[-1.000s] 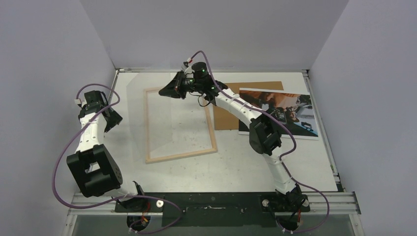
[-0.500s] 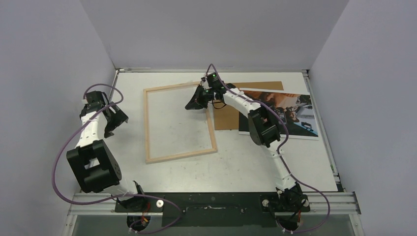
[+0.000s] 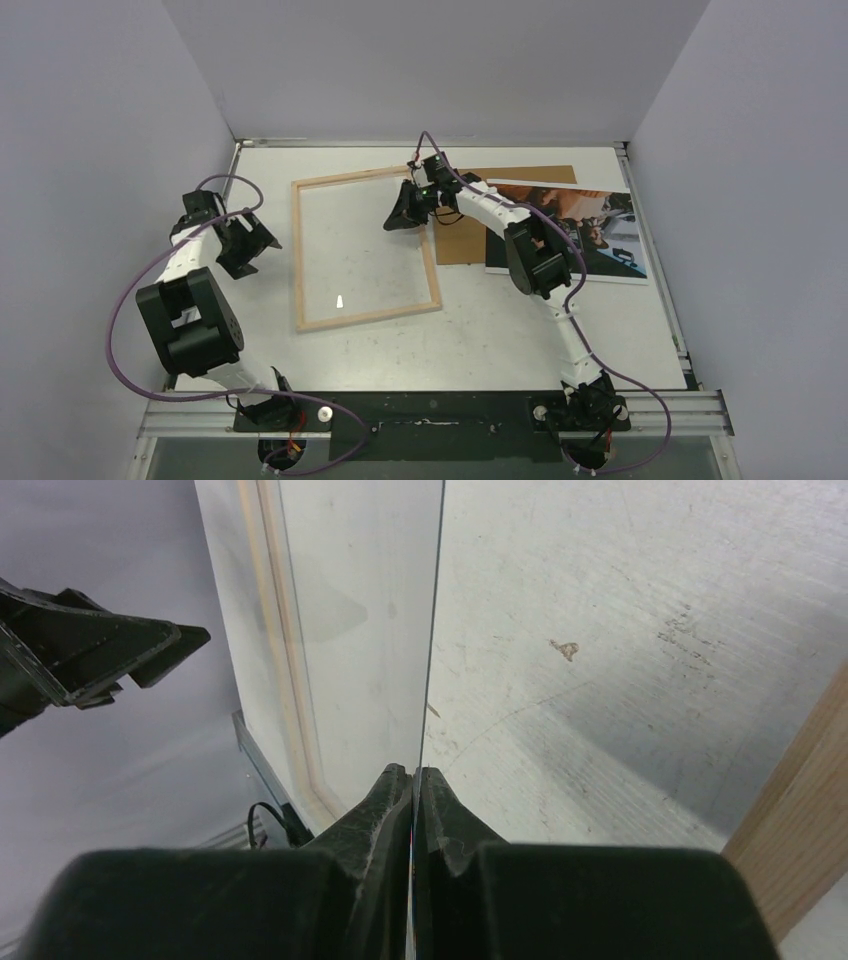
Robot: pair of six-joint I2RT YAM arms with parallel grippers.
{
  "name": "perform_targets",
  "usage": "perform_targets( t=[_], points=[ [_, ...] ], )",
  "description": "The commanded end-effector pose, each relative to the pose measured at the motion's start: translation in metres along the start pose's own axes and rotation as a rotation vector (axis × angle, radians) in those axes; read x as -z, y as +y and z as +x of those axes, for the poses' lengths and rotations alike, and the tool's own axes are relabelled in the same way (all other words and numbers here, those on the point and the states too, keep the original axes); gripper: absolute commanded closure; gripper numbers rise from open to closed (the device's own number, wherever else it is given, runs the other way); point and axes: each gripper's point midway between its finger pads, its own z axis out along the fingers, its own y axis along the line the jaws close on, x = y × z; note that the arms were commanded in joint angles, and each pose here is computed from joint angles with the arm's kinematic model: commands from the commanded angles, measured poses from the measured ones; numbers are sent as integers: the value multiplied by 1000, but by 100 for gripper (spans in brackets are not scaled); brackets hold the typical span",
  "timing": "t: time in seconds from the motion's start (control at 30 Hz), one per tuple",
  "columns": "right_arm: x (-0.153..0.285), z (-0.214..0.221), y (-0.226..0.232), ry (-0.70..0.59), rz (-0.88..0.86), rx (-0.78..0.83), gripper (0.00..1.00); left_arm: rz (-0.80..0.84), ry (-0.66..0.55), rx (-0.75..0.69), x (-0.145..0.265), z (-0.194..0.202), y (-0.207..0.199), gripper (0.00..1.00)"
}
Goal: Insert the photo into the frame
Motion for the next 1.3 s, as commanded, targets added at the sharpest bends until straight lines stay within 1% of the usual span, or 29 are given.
perform_targets(
  t=[0.0, 0.17, 0.27, 0.43, 0.63, 0.93, 1.1, 1.27],
  points=[
    [19, -5, 16, -12, -19, 114, 100, 77, 4, -12, -9, -3, -13, 27],
    [25, -13, 12, -31, -3, 132, 100, 124, 32, -11, -17, 2, -19, 35],
    [28, -18, 10, -55, 11, 148, 100, 133, 46, -9, -21, 4, -20, 38],
    [31, -25, 12, -104, -10, 162, 100, 157, 87, -6, -30, 10, -24, 45],
    [34, -33, 20, -161, -45, 172, 100, 166, 121, -6, -39, 15, -27, 50],
    [36, -42, 26, -198, -78, 175, 100, 141, 148, -19, -48, 21, -25, 58],
    [38, -45, 24, -200, -73, 188, 100, 118, 156, -34, -51, 22, -23, 60],
    [37, -42, 18, -162, -37, 224, 100, 119, 176, -42, -54, 24, -24, 61]
  ],
)
